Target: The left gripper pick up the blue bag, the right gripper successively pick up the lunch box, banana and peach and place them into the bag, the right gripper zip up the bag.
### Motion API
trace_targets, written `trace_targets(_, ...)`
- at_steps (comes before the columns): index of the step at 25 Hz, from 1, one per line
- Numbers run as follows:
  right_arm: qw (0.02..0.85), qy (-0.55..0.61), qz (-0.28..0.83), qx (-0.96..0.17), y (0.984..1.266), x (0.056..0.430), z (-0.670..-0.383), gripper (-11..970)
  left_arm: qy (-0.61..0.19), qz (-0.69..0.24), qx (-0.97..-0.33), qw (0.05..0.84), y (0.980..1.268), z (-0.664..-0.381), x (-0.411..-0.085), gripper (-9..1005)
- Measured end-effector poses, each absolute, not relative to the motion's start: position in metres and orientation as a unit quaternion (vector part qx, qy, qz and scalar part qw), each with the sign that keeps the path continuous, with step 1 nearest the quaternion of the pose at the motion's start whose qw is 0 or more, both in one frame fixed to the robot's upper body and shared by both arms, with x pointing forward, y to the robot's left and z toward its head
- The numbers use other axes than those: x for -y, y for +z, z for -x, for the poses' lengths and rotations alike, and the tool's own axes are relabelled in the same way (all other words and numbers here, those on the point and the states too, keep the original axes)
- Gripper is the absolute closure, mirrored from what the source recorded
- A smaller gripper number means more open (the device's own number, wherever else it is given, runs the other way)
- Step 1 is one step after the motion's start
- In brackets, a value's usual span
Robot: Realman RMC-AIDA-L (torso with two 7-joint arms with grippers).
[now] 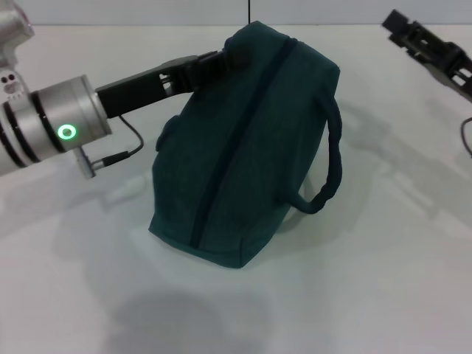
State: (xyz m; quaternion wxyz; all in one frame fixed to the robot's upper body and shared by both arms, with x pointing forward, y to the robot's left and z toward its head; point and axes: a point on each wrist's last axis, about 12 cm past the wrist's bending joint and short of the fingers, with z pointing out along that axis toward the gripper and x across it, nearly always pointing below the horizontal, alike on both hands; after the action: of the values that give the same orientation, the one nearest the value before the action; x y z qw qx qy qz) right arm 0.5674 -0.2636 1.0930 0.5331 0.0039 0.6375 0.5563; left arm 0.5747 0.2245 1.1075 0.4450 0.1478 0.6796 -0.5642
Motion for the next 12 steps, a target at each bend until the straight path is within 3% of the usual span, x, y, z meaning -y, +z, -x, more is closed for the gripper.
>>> trace_targets(7,0.554,0.545,-0.033,-0.629,1.089,0.287,-0.556,183,-0.55,-0.157,-0.693,0.439,1.111,-0.591,-0.206,829)
trace_targets(12,0.555,0.544,-0.036,-0.629,1.088,0.289,-0.553,173,-0.546,-0.158,-0.696,0.438,1.114,-0.598,-0.199,807)
